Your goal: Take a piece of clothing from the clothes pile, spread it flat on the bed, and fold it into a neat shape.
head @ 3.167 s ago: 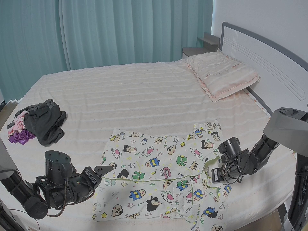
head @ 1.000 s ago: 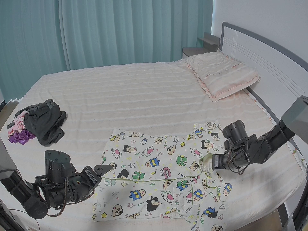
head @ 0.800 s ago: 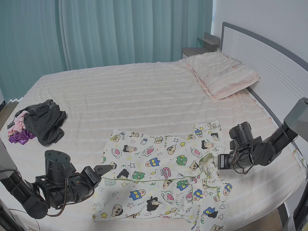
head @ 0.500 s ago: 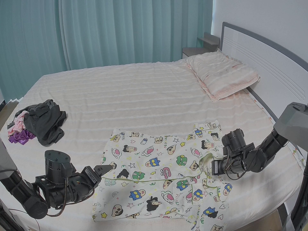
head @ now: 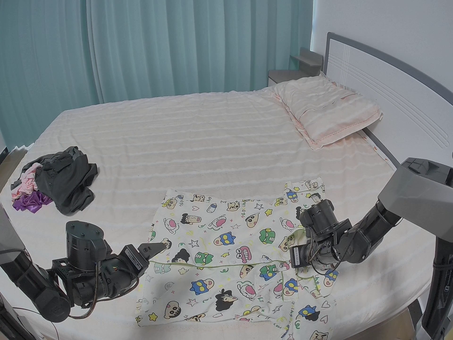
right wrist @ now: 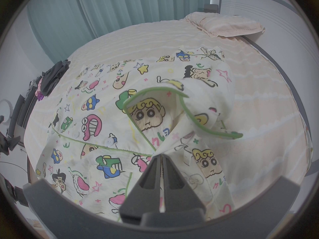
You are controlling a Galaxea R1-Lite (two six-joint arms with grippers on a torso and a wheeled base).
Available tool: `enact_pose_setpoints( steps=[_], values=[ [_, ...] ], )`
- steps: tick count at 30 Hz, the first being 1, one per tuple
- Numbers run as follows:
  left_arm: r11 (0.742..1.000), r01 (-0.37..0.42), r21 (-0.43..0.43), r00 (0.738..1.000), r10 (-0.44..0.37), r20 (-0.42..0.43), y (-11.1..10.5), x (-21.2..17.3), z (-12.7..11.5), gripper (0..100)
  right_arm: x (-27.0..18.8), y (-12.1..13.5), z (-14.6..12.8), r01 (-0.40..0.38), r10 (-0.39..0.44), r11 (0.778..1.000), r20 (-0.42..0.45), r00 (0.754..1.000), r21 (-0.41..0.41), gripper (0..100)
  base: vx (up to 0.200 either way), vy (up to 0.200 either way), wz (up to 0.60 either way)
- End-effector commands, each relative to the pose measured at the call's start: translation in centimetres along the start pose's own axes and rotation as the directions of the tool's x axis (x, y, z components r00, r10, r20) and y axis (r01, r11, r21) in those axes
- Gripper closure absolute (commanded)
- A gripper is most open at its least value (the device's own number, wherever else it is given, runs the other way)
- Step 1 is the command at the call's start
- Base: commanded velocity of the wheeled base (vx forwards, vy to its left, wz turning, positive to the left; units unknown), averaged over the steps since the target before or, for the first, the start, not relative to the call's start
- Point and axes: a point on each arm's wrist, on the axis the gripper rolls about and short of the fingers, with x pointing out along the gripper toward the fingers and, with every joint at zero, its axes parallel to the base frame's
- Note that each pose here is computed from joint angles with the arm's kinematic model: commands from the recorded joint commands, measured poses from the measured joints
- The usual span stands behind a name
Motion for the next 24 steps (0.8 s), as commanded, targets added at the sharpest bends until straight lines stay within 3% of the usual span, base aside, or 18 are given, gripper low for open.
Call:
enact_pose_setpoints(
  steps=[1,8,9,16,24],
  values=[
    [1.000,-0.001,0.000,1.000,0.001,0.000,0.0,0.0,0.0,0,1.3,0.0,-1.0,0.011,-0.011,1.000,-0.049,0.999,-0.010,100,0.000,0.000,0.00],
    [1.000,0.000,-0.001,1.000,0.000,0.000,0.0,0.0,0.0,0,1.7,0.5,-1.7,0.007,-0.009,1.000,-0.075,0.997,-0.030,100,0.000,0.000,0.00],
    [1.000,0.001,-0.001,1.000,-0.001,0.001,0.0,0.1,0.0,0,1.7,0.5,-1.7,0.005,-0.008,1.000,-0.074,0.997,-0.028,0,0.000,0.000,0.00],
    [1.000,-0.001,-0.002,1.000,0.001,0.001,0.0,0.1,0.1,0,-0.4,0.6,-0.8,-0.002,0.002,1.000,-0.014,1.000,0.027,0,0.000,0.000,0.00],
    [1.000,0.000,-0.006,1.000,0.000,0.007,0.0,0.1,0.2,0,-6.5,-1.6,1.9,-0.031,0.015,0.993,0.134,0.991,0.116,0,0.000,0.000,0.00]
  ],
)
